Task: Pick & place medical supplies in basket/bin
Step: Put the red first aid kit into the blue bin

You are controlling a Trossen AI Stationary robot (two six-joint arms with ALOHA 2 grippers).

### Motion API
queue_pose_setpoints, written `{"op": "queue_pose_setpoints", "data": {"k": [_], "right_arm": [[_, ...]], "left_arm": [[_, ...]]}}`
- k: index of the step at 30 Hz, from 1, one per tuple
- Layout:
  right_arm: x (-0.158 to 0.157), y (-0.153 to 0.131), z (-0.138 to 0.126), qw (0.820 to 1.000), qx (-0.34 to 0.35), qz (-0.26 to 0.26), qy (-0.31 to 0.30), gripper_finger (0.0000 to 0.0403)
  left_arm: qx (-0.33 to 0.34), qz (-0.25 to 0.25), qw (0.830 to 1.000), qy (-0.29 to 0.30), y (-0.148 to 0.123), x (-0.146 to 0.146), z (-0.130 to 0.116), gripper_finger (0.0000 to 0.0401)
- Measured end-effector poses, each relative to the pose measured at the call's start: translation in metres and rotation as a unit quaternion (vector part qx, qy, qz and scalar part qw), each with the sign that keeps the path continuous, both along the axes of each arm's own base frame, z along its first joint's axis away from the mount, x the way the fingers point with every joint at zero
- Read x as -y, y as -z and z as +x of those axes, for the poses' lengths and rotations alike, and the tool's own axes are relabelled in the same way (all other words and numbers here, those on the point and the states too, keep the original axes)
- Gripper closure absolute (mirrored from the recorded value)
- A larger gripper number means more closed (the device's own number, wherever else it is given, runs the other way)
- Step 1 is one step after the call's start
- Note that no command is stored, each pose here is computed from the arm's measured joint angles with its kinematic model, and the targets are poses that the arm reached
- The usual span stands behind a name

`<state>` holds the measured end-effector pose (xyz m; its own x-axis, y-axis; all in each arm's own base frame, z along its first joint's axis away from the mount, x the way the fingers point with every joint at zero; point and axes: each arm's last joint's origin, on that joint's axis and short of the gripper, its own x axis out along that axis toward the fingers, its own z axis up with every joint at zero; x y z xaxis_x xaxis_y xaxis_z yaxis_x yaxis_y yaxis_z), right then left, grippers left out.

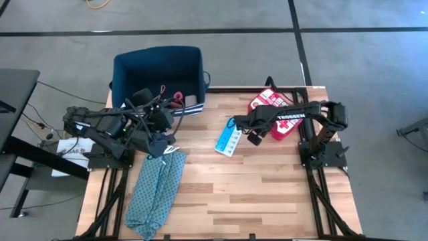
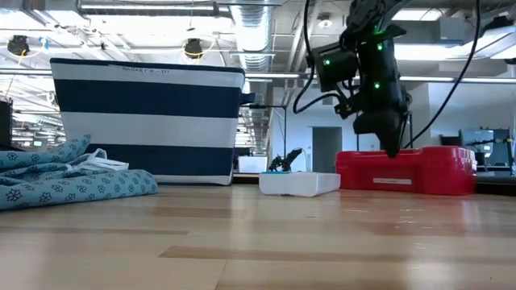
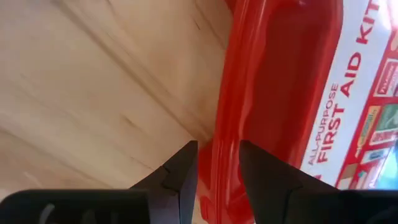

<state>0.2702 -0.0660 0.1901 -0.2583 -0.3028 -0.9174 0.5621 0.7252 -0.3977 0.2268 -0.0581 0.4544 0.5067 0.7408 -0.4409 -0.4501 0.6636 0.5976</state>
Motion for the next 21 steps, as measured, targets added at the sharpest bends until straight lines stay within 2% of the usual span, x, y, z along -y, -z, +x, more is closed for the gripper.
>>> {"op": "queue_pose_setpoints", "data": {"k": [9, 15, 21], "right_arm": [[0.023, 0.0, -0.004, 1.0, 0.007, -0.002, 0.026, 0.029], [0.031, 0.007, -0.002, 1.0, 0.028, 0.007, 0.012, 0.029], [0.04, 0.014, -0.004, 0.999, 0.048, 0.003, 0.024, 0.029]], "left_arm": [[0.0, -0.001, 1.0, 0.0, 0.0, 0.0, 0.0, 0.0271], [0.001, -0.002, 1.0, 0.0, 0.0, 0.0, 0.0, 0.0271], [0.001, -0.002, 1.0, 0.0, 0.0, 0.0, 0.0, 0.0271]]}}
